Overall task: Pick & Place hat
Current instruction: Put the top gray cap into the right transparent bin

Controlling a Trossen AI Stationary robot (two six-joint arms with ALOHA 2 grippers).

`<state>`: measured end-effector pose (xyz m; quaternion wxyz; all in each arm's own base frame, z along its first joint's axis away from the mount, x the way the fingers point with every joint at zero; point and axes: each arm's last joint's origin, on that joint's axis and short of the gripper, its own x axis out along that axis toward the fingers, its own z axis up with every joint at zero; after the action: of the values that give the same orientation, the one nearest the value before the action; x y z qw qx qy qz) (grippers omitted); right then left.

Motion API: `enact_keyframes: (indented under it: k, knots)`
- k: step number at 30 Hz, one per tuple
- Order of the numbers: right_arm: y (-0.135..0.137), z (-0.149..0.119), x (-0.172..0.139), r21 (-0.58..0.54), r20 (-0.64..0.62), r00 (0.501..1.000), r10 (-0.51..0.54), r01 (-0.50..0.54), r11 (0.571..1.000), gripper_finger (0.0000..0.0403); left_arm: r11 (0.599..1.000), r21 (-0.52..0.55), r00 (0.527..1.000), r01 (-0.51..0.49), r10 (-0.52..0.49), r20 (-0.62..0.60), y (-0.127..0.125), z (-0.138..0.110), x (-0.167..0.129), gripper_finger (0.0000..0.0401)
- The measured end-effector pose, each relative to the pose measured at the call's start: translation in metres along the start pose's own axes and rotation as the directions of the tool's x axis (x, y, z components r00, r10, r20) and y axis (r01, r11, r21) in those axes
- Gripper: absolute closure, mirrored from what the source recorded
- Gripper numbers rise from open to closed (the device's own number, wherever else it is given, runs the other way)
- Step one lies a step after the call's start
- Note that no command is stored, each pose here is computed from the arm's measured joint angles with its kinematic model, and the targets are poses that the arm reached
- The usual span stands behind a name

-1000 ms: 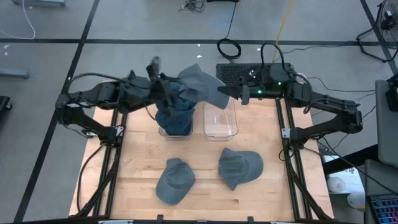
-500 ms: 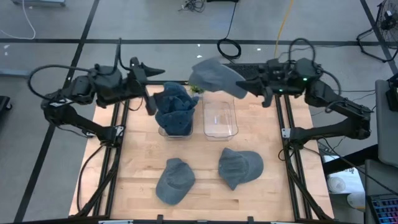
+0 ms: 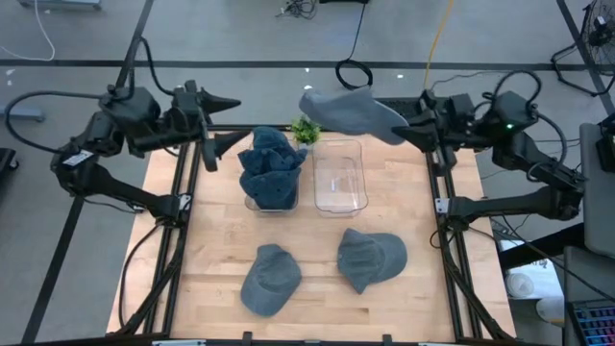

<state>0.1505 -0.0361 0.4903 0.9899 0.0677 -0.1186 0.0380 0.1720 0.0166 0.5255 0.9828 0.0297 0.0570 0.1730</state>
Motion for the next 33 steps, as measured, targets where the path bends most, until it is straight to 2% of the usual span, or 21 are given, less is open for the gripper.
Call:
enact_keyframes:
  k: [4, 8, 12, 18, 21, 25, 29, 33]
  knots:
    - [-0.001, -0.012, -0.004, -0.067, 0.105, 0.994, 0.044, -0.038, 0.997, 0.0403, 1.0, -0.002, 1.0, -0.003, 0.003, 0.026, 0.001, 0.003, -0.003, 0.0056]
    - [-0.008, -0.043, -0.007, -0.119, 0.265, 0.963, 0.046, -0.015, 0.993, 0.0403, 1.0, 0.006, 0.999, -0.005, 0.005, 0.047, 0.002, 0.005, -0.004, 0.0056]
    - [-0.016, -0.078, -0.013, -0.062, 0.382, 0.924, 0.007, 0.018, 0.998, 0.0403, 1.0, 0.005, 0.999, -0.006, 0.006, 0.052, 0.002, 0.005, -0.004, 0.0057]
    - [-0.028, -0.126, -0.009, 0.114, 0.32, 0.947, -0.025, -0.013, 0.993, 0.0403, 0.999, 0.018, 0.999, 0.037, -0.037, 0.026, 0.001, 0.002, 0.009, 0.0057]
    - [-0.025, -0.128, -0.007, 0.128, 0.357, 0.934, 0.006, -0.055, 0.99, 0.0403, 0.998, 0.015, 0.999, 0.053, -0.053, 0.007, 0.004, 0.0, 0.017, 0.0057]
    - [-0.021, -0.126, -0.005, 0.106, 0.394, 0.914, 0.099, -0.152, 0.983, 0.0403, 0.996, 0.008, 0.996, 0.093, -0.093, -0.004, 0.007, -0.002, 0.026, 0.0057]
    - [-0.019, -0.13, -0.001, 0.147, 0.364, 0.917, 0.163, -0.23, 0.962, 0.0403, 0.991, -0.015, 0.991, 0.13, -0.13, -0.024, 0.009, -0.006, 0.037, 0.0057]
    - [-0.019, -0.139, 0.008, 0.185, 0.327, 0.928, 0.176, -0.246, 0.951, 0.0403, 0.984, -0.028, 0.984, 0.174, -0.175, -0.046, 0.009, -0.009, 0.048, 0.0057]
